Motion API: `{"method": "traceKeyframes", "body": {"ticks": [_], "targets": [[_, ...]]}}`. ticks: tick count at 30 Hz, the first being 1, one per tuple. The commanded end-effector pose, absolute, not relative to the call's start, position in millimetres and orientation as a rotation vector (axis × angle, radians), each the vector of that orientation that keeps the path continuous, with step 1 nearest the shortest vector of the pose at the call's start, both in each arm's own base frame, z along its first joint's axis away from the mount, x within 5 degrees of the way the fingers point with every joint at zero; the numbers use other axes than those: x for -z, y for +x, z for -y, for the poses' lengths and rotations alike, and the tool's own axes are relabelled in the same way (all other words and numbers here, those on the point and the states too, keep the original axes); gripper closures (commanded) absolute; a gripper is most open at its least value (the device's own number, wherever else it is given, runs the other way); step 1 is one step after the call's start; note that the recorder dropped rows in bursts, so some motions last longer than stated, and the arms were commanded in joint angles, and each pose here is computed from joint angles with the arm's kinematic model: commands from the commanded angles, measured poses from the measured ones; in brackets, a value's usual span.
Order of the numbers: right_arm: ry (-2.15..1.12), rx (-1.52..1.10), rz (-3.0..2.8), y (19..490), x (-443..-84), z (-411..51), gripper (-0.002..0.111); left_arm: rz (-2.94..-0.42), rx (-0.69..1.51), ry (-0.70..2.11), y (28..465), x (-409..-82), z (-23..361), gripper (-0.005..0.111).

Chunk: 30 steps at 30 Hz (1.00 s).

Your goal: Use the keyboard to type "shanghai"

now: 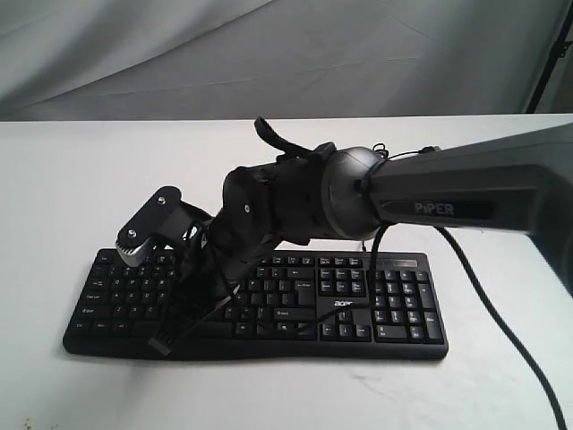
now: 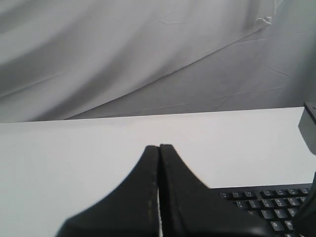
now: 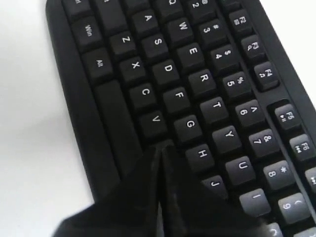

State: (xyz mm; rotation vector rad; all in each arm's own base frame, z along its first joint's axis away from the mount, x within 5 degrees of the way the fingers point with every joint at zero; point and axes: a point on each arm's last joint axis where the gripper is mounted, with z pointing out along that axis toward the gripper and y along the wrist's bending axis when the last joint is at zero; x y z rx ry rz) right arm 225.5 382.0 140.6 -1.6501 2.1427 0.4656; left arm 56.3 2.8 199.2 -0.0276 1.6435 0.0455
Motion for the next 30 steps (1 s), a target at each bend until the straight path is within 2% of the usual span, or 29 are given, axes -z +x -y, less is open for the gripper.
{"method": "traceKeyframes", "body": {"ticks": [1,30], "targets": [[-1.647,-0.473,-2.149,226.3,-134.9,-381.8,0.108,-1.637,-0.037,-0.026,56.2,-199.2,-2.4,0.107],[-1.642,-0.384,-2.165,233.8,-133.3,-375.4,0.108,-1.637,-0.037,-0.026,56.2,-199.2,-2.4,0.107]]}}
